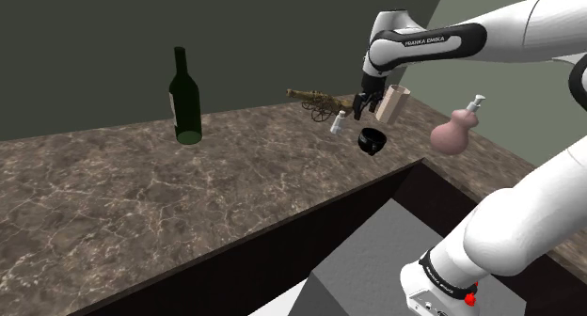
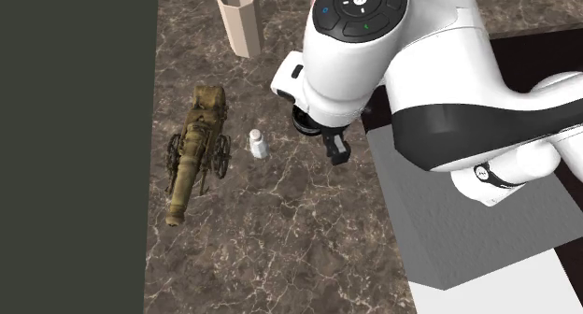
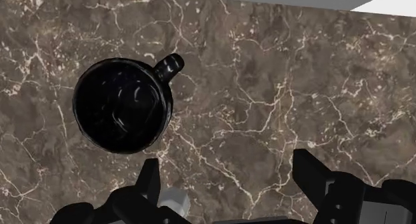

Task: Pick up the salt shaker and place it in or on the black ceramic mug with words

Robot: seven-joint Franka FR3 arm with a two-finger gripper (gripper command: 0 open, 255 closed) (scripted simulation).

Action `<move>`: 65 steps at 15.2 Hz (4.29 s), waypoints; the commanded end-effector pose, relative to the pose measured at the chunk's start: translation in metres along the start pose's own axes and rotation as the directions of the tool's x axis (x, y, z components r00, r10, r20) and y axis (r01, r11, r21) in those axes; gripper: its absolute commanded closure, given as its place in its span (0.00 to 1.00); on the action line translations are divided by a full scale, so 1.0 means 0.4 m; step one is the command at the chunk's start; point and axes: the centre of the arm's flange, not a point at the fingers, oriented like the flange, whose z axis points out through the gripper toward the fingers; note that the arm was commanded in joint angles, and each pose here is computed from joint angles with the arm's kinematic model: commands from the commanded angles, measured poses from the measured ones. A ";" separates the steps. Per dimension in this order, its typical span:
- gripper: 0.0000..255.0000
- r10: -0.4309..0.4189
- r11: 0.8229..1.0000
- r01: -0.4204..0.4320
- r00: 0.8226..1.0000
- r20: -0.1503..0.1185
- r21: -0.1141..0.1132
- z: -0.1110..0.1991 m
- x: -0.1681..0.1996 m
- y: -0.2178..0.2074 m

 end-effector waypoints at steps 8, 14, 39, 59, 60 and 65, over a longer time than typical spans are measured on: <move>0.00 -0.038 0.999 0.037 0.999 -0.025 -0.008 0.112 0.237 0.127; 0.00 -0.049 0.999 0.049 0.998 -0.033 -0.011 0.185 0.315 0.165; 1.00 -0.049 0.999 0.049 0.998 -0.033 -0.011 0.220 0.315 0.169; 1.00 -0.049 0.999 0.049 0.998 -0.033 -0.011 -0.042 0.293 0.199; 1.00 -0.049 0.999 0.049 0.998 -0.033 -0.011 -0.055 0.292 0.201; 1.00 -0.049 0.999 0.049 0.998 -0.033 -0.011 -0.120 0.287 0.209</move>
